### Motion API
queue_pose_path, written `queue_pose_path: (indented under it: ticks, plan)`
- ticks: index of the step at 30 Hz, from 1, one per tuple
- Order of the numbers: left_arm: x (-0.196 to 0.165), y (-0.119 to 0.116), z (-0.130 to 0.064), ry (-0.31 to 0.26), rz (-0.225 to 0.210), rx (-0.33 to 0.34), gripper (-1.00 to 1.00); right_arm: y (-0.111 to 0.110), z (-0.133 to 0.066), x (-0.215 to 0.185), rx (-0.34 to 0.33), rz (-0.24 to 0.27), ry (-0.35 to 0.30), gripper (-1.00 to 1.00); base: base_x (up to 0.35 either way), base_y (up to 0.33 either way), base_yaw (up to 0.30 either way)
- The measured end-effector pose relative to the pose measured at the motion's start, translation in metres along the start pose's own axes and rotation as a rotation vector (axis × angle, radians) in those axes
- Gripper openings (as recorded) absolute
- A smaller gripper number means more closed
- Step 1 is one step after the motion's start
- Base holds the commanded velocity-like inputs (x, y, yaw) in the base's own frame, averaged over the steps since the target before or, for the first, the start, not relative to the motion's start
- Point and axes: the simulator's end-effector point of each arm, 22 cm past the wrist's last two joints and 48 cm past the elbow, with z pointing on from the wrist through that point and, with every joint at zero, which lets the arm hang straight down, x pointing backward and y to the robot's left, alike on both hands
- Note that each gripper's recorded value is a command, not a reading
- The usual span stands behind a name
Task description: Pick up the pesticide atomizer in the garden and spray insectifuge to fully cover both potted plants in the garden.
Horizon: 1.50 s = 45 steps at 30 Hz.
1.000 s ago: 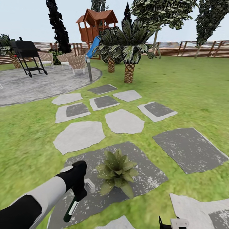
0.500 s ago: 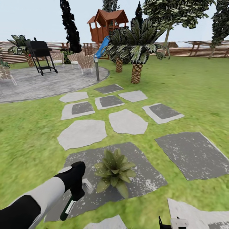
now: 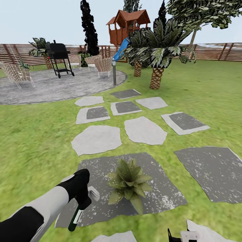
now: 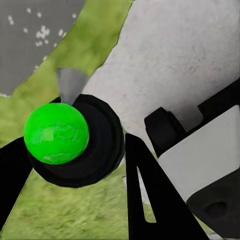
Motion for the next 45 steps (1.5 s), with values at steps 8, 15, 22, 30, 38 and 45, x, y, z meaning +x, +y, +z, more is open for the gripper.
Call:
queue_pose_path:
  ticks: [8,15,22,30,38,45]
  plan:
    - [-0.001,-0.001,0.0,-0.002,0.005,-0.003,-1.0,0.0,0.0,0.0,0.0,0.0,-0.001,1.0,0.098,-0.163,0.001]
    - [-0.002,-0.001,-0.001,-0.004,0.003,0.0,-1.0,0.0,0.0,0.0,0.0,0.0,-0.001,1.0,0.008,-0.271,0.0]
    - [-0.001,0.0,-0.001,-0.006,-0.003,0.003,-1.0,0.0,0.0,0.0,0.0,0.0,0.0,1.0,0.0,-0.274,0.134]
    - [0.0,0.004,-0.002,-0.009,-0.008,0.001,-1.0,0.001,0.0,0.0,-0.001,0.0,0.0,1.0,-0.028,-0.274,0.276]
    - [-0.005,0.005,-0.008,-0.02,-0.009,-0.003,-1.0,0.001,0.0,0.0,-0.001,0.001,-0.001,1.0,0.018,-0.278,0.279]
    - [-0.012,0.001,-0.012,-0.03,-0.001,-0.003,-1.0,0.0,0.0,-0.001,0.0,0.0,-0.002,1.0,0.076,-0.278,0.225]
